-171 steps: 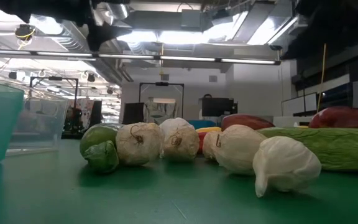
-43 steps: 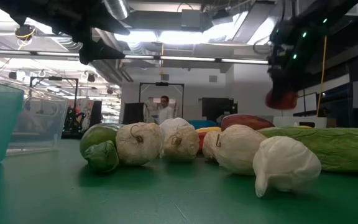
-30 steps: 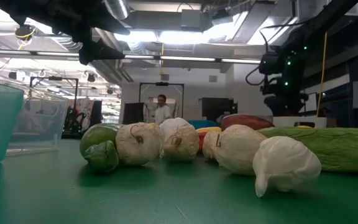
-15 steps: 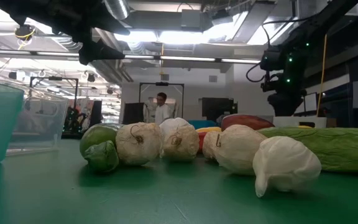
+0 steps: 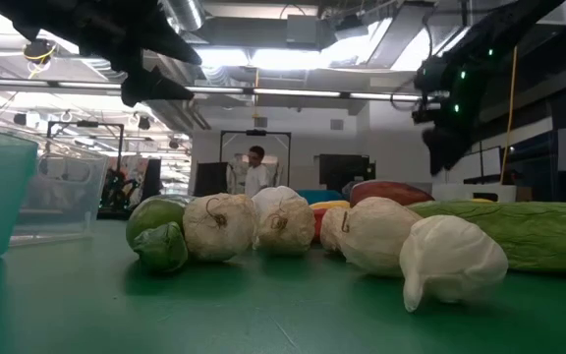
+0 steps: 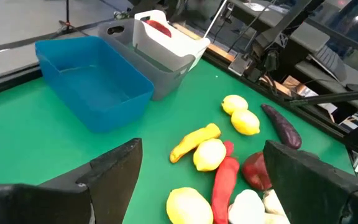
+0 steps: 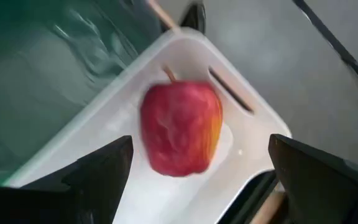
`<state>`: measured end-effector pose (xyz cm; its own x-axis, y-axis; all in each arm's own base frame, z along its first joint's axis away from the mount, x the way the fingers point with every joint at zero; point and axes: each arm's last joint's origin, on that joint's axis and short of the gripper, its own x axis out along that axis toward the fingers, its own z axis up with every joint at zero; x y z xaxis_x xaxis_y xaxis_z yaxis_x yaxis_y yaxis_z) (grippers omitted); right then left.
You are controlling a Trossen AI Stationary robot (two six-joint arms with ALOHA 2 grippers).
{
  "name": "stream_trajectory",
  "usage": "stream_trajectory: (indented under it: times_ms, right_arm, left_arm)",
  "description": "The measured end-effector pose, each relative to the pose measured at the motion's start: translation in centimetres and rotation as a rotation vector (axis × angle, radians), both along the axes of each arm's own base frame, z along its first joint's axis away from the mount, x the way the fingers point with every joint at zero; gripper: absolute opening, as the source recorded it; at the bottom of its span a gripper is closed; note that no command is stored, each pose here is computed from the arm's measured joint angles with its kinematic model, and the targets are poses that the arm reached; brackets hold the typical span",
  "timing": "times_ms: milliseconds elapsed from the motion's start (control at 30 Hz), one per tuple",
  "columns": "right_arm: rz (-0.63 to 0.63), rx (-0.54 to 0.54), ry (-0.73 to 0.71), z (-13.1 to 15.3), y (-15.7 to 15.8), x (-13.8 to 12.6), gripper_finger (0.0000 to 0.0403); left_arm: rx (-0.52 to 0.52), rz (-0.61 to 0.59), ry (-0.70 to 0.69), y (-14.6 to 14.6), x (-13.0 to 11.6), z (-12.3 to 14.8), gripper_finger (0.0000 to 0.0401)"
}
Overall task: Sort produce into baskets
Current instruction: Put the red apple into the white bin
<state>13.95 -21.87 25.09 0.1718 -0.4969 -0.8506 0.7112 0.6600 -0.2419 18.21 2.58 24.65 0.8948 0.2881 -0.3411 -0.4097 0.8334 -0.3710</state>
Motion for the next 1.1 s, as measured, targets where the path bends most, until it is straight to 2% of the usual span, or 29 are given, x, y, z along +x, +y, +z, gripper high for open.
stream_trajectory:
  times_ms: [167, 367, 433, 633, 833, 967, 1100]
  right_arm:
    - [0.113, 0.041, -0.209, 4.0, 1.4, -0.1, 0.0372]
    - [0.397, 0.244, -0.603, 6.6, 4.0, 0.2, 0.0372]
    - [0.490, 0.306, -0.669, 7.0, 5.1, 1.0, 0.0372]
    - [0.748, 0.362, -0.619, 7.2, 10.0, 5.1, 0.0372]
    - [0.989, 0.243, -0.532, 7.6, 16.5, 8.8, 0.0372]
    - [1.035, 0.118, -0.460, 7.7, 19.9, 9.6, 0.0372]
    - [0.968, 0.077, -0.392, 6.9, 22.0, 10.4, 0.0372]
  left_arm:
    - [-0.009, 0.003, 0.004, 0.0, 0.0, -0.1, 0.0329]
    - [-0.009, 0.003, 0.004, 0.0, 0.0, -0.1, 0.0329]
    - [-0.009, 0.003, 0.003, 0.0, 0.0, -0.1, 0.0329]
    - [-0.009, 0.003, 0.003, 0.0, 0.0, -0.1, 0.0329]
    - [-0.020, 0.007, -0.001, 0.0, 0.0, -0.1, 0.0329]
    - [-0.023, 0.008, -0.001, 0.0, 0.0, -0.1, 0.0329]
    - [-0.024, 0.009, 0.000, 0.0, 0.0, -0.1, 0.0329]
